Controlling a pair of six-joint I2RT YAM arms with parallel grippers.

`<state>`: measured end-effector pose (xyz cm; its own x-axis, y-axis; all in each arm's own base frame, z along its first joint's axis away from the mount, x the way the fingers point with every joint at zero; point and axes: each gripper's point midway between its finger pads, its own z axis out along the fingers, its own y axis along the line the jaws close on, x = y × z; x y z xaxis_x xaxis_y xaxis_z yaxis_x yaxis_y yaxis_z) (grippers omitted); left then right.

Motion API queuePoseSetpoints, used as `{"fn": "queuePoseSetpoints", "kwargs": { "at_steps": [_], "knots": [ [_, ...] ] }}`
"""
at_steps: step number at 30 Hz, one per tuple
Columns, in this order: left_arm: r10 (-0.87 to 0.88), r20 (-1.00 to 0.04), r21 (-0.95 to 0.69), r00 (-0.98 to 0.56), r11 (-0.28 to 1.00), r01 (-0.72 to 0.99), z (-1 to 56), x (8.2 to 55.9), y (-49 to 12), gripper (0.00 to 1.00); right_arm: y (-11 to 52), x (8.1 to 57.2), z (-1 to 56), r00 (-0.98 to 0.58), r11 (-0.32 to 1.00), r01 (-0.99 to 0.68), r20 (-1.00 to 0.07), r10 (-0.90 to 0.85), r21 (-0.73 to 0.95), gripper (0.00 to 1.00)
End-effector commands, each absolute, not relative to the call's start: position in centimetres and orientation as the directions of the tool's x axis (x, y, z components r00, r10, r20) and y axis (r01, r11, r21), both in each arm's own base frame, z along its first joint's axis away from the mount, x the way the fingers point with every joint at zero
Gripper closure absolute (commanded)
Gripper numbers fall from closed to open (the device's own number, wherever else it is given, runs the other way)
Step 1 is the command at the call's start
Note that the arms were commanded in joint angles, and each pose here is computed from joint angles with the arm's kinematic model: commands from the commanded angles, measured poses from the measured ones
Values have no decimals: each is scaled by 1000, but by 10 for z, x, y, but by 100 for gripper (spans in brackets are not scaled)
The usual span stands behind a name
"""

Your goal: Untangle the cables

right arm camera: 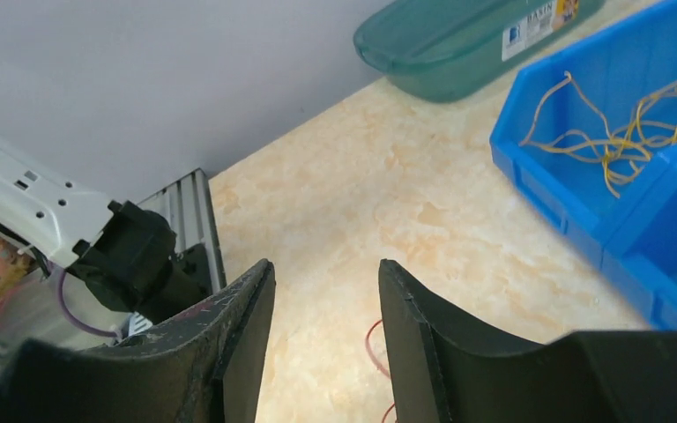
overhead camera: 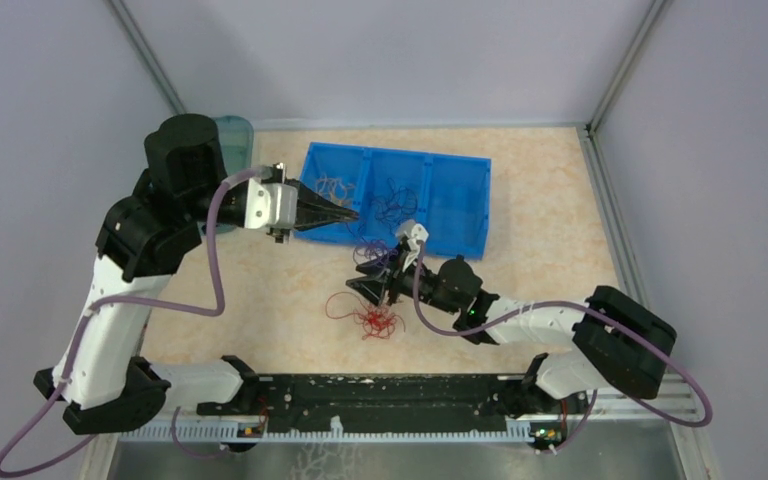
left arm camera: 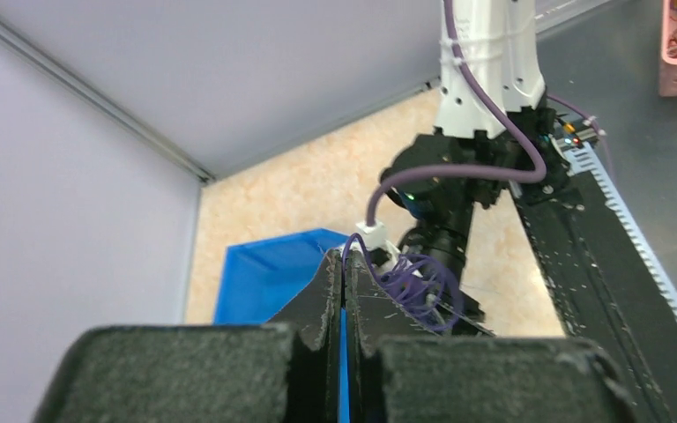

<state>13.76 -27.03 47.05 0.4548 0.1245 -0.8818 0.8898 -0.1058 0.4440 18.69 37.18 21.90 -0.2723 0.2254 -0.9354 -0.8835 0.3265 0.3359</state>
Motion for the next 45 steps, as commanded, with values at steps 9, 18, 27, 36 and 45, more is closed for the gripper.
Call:
{"fn": "queuePoseSetpoints", "kwargs": {
  "at_steps": [9,18,27,36,45],
  "knots": [
    [-10,-811,584,584,3,812,539,134,-267,99,359,185,216,-307,339,-846,-895,323,412,54],
    [3,-835,550,550,-19,835,523,134,-269,99,345,191,271,-192,379,-859,-903,385,344,43],
    [42,-865,498,499,-49,866,491,133,-270,99,314,171,370,-52,302,-919,-839,542,252,36],
    [77,-860,500,504,-67,864,476,135,-269,99,287,168,369,-20,392,-887,-869,494,244,34],
    [90,-867,482,491,-99,870,467,131,-267,99,266,160,389,57,449,-880,-903,426,156,32]
  ]
}}
